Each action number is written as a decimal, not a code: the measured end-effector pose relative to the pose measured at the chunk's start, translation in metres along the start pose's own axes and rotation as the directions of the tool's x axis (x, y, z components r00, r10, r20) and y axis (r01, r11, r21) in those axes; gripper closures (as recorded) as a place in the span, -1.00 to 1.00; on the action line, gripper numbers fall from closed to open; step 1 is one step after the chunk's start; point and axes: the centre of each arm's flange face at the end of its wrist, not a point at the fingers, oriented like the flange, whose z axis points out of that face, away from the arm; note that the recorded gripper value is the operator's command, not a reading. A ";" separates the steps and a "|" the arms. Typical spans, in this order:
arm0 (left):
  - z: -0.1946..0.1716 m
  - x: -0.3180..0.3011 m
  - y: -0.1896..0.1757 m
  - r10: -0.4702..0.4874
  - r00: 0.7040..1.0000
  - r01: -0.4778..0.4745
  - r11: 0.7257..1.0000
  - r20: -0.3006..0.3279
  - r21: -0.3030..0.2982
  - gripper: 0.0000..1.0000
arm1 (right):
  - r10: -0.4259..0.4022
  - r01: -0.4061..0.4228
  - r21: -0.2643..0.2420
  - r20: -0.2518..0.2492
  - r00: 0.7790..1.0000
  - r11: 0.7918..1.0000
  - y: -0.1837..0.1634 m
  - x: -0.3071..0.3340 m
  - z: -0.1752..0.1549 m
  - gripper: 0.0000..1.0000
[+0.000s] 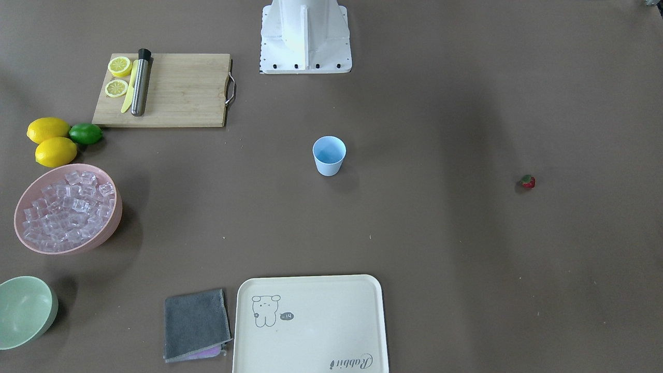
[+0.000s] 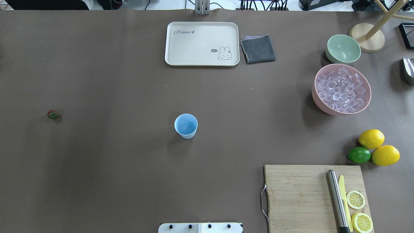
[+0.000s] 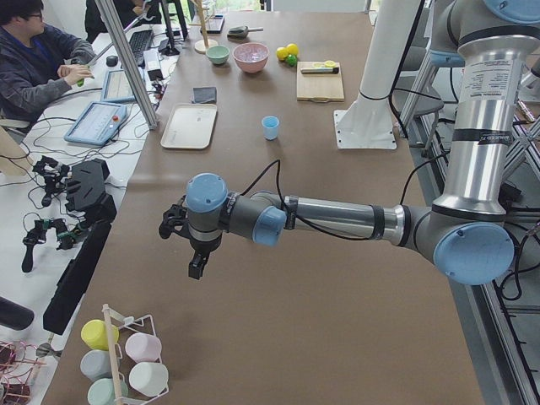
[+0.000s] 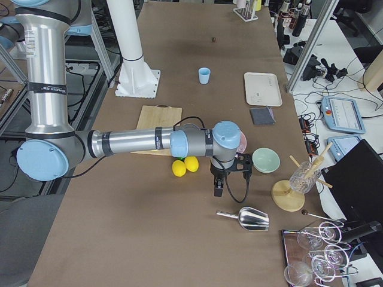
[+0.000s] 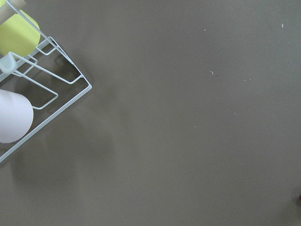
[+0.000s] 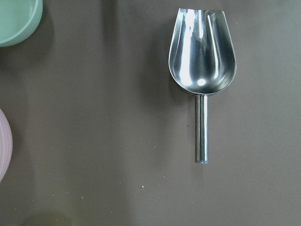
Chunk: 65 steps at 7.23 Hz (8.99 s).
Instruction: Put ice and strawberries in cup
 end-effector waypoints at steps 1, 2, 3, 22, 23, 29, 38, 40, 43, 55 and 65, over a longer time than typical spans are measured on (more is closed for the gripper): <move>0.000 0.000 0.000 0.001 1.000 -0.001 1.000 0.000 0.001 -0.95 | 0.000 0.000 0.001 0.000 1.000 1.000 0.000 0.000 0.000 -0.99; 0.000 0.000 -0.001 0.002 1.000 -0.002 1.000 0.000 0.001 -0.95 | -0.001 0.001 0.003 0.001 1.000 1.000 -0.001 -0.001 -0.001 -0.99; 0.000 0.000 -0.001 0.001 1.000 -0.001 1.000 0.000 0.001 -0.95 | -0.002 0.002 0.004 0.002 1.000 1.000 -0.002 -0.002 -0.002 -0.99; 0.010 -0.009 0.004 -0.019 1.000 0.019 1.000 0.003 -0.020 -0.95 | 0.033 -0.033 0.025 0.008 0.999 0.999 -0.007 -0.012 -0.012 -0.99; 0.010 -0.009 0.003 -0.018 1.000 0.018 1.000 0.003 -0.019 -0.95 | 0.031 -0.032 0.024 0.010 0.999 0.999 -0.006 -0.011 -0.011 -0.99; 0.015 0.000 -0.003 0.001 1.000 -0.001 1.000 -0.003 -0.026 -0.95 | -0.113 0.112 0.043 0.023 0.993 0.993 -0.046 -0.103 -0.016 -0.99; 0.018 0.000 -0.003 0.002 1.000 -0.002 0.999 -0.004 -0.032 -0.95 | -0.155 0.156 0.004 -0.108 0.982 0.988 -0.042 -0.295 0.066 -0.98; 0.020 0.000 -0.003 0.007 1.000 -0.007 1.000 -0.004 -0.029 -0.95 | -0.168 0.169 -0.002 -0.122 0.978 0.986 -0.037 -0.312 0.078 -0.97; 0.028 -0.004 -0.003 0.027 1.000 -0.027 1.000 -0.007 -0.011 -0.95 | -0.189 0.192 -0.002 -0.178 0.966 0.981 -0.032 -0.326 0.099 -0.86; 0.037 0.002 -0.005 0.045 0.999 -0.045 0.999 -0.013 -0.019 -0.95 | -0.202 0.195 -0.050 -0.245 0.948 0.979 -0.019 -0.327 0.143 0.77; 0.037 0.003 -0.005 0.047 0.999 -0.047 0.999 -0.013 -0.017 -0.95 | -0.194 0.194 0.112 -0.010 0.981 0.975 -0.048 -0.354 -0.002 1.00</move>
